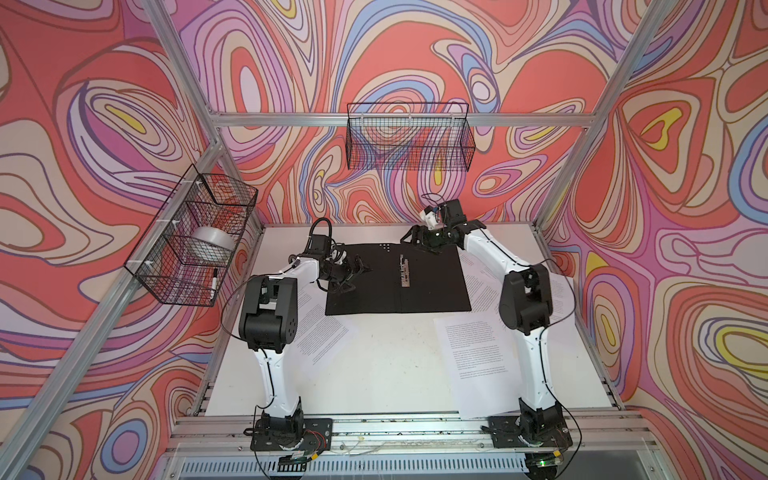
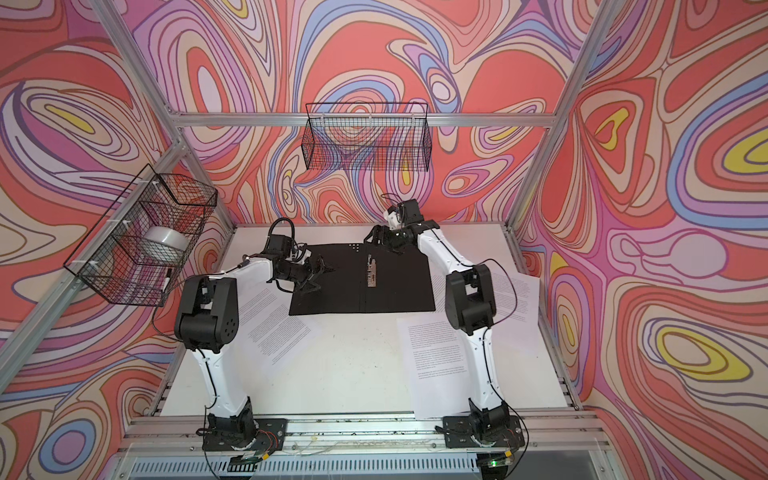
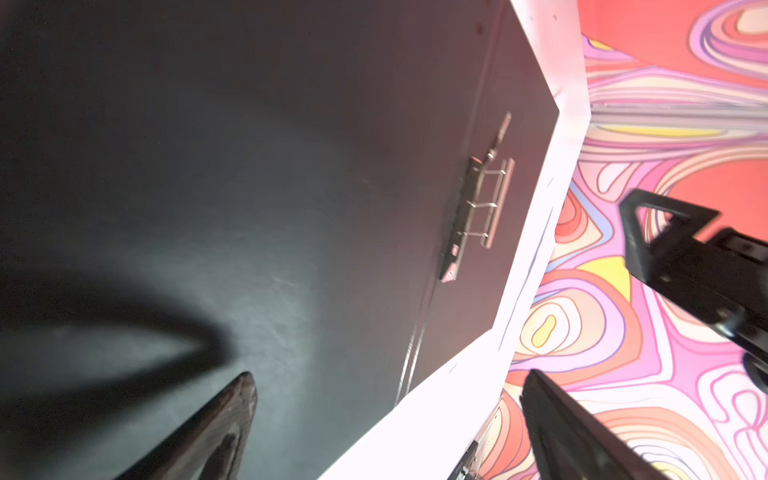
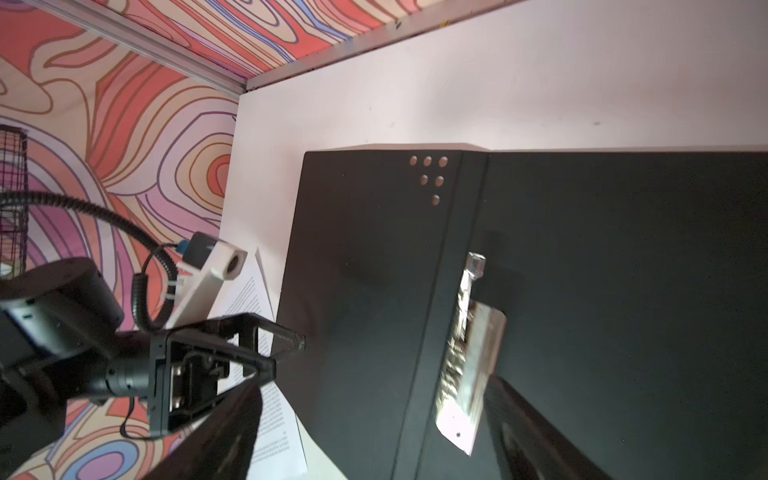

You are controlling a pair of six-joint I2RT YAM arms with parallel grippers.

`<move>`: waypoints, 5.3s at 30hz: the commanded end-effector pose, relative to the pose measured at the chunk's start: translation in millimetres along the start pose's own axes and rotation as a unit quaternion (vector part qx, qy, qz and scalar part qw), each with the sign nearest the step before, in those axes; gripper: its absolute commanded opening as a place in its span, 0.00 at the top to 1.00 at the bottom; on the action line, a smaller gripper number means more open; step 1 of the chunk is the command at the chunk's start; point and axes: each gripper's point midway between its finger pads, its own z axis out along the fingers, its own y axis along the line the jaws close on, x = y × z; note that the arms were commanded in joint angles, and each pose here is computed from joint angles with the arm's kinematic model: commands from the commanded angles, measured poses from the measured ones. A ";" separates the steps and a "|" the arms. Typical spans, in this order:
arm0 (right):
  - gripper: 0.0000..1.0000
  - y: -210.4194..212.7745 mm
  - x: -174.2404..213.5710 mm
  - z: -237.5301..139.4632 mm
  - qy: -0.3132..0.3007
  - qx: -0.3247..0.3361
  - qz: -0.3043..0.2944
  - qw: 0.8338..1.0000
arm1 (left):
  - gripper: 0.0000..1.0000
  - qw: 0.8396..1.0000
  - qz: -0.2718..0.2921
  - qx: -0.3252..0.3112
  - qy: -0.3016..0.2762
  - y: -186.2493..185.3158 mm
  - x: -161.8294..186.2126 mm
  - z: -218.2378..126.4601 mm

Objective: Put the files into the folder

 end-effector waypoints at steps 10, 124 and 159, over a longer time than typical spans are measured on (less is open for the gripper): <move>0.02 -144.4 116.9 -174.9 -0.103 0.214 0.199 0.951 | 0.00 0.972 0.182 0.013 0.149 -104.9 168.8 49.6; 0.86 -157.7 274.2 -139.9 0.010 0.118 0.335 0.935 | 0.01 0.959 0.111 -0.107 0.237 -4.2 186.6 207.8; 1.00 -36.4 73.4 -180.7 -0.062 0.091 0.058 0.992 | 0.00 0.960 0.274 0.064 0.000 -169.7 117.6 -74.3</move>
